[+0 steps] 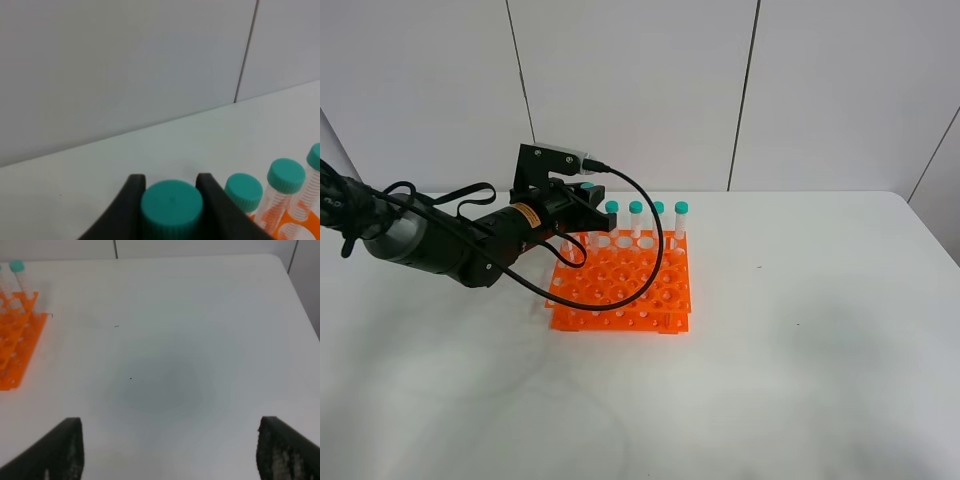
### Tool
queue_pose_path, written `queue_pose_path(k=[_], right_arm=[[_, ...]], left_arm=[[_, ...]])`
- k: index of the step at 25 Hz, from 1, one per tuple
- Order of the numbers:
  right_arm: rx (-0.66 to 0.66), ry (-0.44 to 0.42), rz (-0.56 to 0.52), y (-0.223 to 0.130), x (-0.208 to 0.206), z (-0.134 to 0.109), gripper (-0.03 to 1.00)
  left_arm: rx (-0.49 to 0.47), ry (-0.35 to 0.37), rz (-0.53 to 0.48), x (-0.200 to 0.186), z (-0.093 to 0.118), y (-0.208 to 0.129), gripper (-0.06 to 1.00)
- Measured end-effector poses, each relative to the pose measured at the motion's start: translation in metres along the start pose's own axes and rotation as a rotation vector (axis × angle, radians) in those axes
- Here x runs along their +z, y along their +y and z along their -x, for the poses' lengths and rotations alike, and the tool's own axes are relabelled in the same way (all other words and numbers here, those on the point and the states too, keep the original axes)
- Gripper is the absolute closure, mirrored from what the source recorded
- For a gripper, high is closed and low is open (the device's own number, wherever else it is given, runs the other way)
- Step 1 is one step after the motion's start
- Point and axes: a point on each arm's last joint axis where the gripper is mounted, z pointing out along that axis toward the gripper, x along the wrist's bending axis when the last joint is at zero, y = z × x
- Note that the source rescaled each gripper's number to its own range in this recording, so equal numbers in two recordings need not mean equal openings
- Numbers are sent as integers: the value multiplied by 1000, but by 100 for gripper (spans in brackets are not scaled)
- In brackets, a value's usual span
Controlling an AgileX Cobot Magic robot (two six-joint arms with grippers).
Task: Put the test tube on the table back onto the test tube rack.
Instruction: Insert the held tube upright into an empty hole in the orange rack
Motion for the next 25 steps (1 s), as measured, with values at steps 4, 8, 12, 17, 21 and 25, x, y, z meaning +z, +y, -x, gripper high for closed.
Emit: queue_pose_path(k=[4, 8, 12, 17, 21, 25], right_arm=[[0, 0, 0, 0, 0, 0, 12], [0, 0, 0, 0, 0, 0, 12], [0, 0, 0, 0, 0, 0, 12], [0, 0, 0, 0, 0, 0, 12], [0, 0, 0, 0, 0, 0, 12], [0, 0, 0, 0, 0, 0, 12]], left_arm=[[8, -1, 8, 0, 0, 1, 94], [12, 12, 21, 0, -1, 2, 94], [15, 15, 32, 0, -1, 3, 94], [16, 16, 32, 0, -1, 3, 94], [19, 17, 25, 0, -2, 2, 94], [18, 25, 15, 0, -5, 1, 94]])
